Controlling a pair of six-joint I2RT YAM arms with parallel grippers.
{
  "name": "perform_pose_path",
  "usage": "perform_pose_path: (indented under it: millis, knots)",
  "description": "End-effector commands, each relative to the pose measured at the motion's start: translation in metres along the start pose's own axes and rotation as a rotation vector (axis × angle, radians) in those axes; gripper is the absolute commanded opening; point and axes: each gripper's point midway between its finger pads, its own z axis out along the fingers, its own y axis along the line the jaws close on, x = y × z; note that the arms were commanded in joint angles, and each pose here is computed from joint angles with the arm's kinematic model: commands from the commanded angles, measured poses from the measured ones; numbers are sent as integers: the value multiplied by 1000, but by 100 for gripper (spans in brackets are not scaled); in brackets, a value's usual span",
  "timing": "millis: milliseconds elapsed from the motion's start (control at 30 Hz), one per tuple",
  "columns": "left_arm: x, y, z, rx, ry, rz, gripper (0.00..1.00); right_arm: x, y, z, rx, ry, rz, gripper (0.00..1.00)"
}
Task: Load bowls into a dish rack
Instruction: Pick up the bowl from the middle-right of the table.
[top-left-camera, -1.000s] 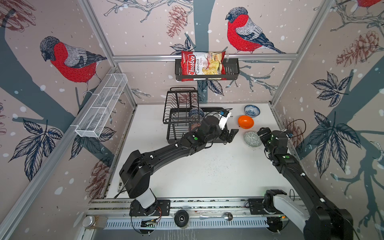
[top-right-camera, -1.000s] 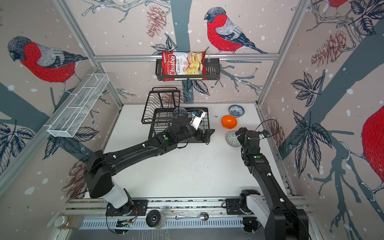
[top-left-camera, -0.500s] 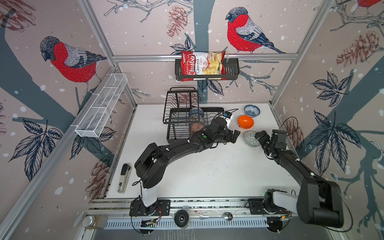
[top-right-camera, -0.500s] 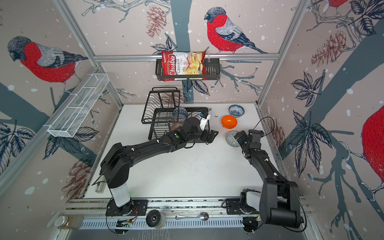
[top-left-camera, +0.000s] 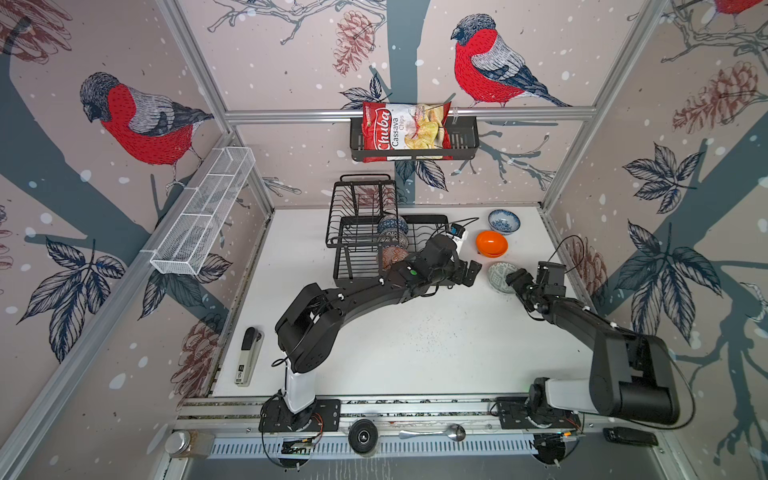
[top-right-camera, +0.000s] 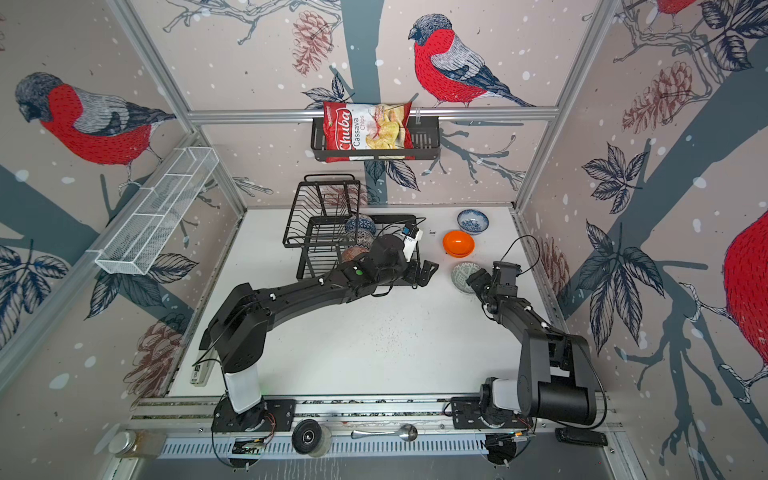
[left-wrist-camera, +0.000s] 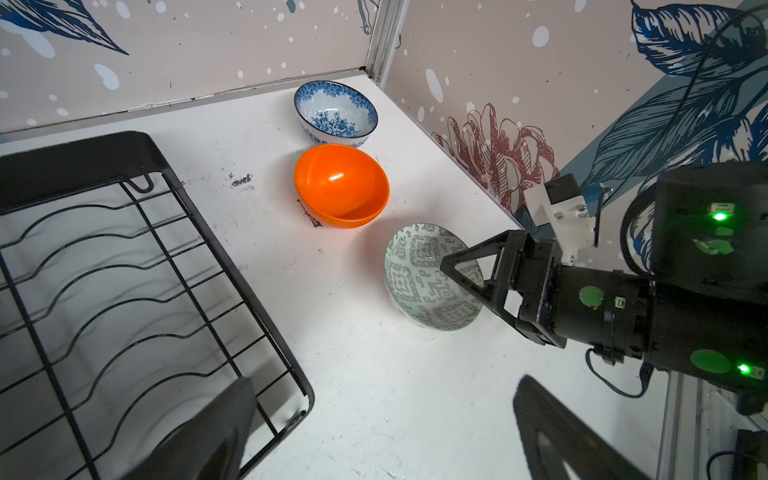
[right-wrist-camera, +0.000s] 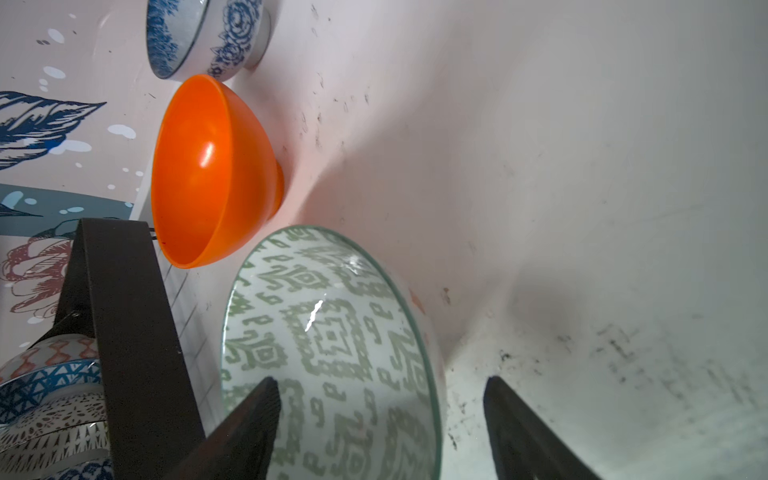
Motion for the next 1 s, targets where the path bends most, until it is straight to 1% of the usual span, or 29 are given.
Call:
perform_pose_path:
  millis: [0, 200, 267, 633, 767, 967]
  knots:
    - [-2, -3, -1, 10, -3, 1, 97, -4, 6, 3, -32, -12, -20, 70]
    - [-2, -2, -1, 1, -3, -3, 97, -1, 5, 7, -30, 2, -22, 51]
    - [-2, -1, 0, 1, -3, -3, 97, 0, 3, 7, -27, 4, -24, 46]
    - [-3, 1, 0, -17, -1, -7, 97, 5, -3, 11, -18, 20, -21, 30]
    - [-3, 2, 0, -21, 0, -9, 97, 6, -3, 11, -20, 20, -20, 28]
    - [-2, 1, 0, -21, 1, -15, 97, 6, -2, 9, -26, 16, -17, 19]
